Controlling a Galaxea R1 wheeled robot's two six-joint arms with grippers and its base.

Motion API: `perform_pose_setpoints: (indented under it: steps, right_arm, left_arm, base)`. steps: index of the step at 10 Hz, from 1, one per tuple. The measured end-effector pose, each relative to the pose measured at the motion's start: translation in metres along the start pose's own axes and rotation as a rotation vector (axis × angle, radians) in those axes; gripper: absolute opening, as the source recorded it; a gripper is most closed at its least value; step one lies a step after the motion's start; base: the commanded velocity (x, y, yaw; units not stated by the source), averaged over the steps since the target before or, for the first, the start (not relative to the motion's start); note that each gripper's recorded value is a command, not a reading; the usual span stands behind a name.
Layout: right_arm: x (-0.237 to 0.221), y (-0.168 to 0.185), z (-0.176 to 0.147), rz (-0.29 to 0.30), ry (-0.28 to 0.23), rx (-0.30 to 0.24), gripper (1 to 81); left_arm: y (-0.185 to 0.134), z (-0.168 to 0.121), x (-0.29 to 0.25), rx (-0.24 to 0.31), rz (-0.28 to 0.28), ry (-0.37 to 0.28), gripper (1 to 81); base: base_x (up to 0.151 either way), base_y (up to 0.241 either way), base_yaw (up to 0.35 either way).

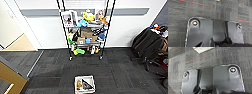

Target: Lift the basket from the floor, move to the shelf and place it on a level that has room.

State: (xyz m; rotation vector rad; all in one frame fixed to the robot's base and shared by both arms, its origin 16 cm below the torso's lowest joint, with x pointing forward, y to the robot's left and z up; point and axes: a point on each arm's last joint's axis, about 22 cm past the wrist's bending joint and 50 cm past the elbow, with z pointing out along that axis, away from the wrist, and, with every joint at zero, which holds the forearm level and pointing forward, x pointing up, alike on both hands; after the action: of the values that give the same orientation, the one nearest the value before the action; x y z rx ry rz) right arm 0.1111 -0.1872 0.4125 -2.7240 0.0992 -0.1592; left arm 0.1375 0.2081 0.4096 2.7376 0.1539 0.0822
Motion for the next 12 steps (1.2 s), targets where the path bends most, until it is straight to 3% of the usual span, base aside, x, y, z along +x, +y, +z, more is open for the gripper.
perform_pose_setpoints:
  steps: [12]
  right_arm:
    - [-0.017, 0.001, -0.002, 0.006, -0.019, -0.006, 81.1]
  left_arm:
    - [0.004, 0.001, -0.018, -0.004, -0.008, -0.02, 81.1]
  base:
    - [0.101, 0.0, 0.0]
